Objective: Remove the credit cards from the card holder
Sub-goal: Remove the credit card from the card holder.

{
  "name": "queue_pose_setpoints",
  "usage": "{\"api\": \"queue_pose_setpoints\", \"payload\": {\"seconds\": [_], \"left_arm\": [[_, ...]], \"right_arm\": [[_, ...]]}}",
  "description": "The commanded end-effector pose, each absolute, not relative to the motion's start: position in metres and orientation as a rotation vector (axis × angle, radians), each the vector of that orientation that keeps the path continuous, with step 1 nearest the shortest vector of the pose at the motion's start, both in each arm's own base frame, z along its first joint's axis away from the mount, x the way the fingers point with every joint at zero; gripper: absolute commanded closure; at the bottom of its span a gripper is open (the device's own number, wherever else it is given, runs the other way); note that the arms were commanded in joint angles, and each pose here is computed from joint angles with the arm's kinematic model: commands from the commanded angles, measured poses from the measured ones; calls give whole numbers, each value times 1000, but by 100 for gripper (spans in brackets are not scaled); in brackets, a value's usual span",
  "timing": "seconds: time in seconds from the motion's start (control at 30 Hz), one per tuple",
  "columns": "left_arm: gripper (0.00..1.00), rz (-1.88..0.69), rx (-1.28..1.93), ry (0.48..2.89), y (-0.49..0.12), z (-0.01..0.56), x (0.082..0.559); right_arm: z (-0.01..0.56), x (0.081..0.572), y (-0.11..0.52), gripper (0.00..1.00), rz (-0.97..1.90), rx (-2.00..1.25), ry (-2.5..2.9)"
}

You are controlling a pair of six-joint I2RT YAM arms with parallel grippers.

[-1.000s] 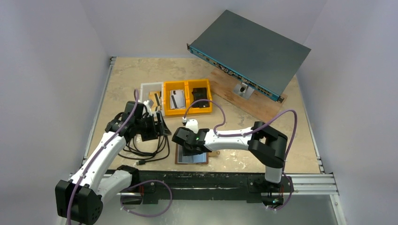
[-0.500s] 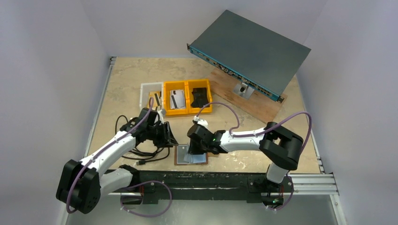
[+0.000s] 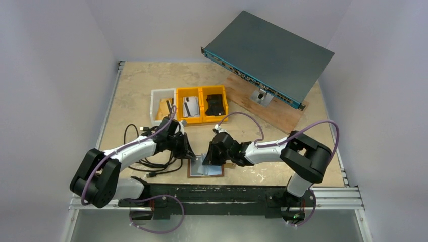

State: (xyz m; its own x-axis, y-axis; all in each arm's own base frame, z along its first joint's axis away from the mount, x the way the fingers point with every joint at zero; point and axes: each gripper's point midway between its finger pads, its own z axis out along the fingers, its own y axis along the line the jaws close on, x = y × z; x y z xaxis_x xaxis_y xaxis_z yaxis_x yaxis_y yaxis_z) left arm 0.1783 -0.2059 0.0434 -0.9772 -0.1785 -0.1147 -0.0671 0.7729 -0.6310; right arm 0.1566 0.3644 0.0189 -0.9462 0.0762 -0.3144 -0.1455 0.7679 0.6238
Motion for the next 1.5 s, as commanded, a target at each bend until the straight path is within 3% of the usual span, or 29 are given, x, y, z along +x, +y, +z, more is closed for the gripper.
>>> {"api": "queue_pose_setpoints", "payload": {"seconds": [0.0,0.13,0.5,1.13,1.47], "left_arm": [[100,-960,-244,2807,-210,34,182],[100,-858,-299,2864,-205,18,177],[100,-653,-361,2936,-184,-5,169],[100,-685,-214,2880,-199,27,179],[100,-790,-85,2830,-227,56,179]], "right_arm": [[17,153,361,94,1027,-55,2644],[20,154,358,94,1084,-36,2632],[47,161,359,78,1117,-54,2570],[49,172,301,76,733,59,2598],[46,171,287,76,683,80,2599]]}}
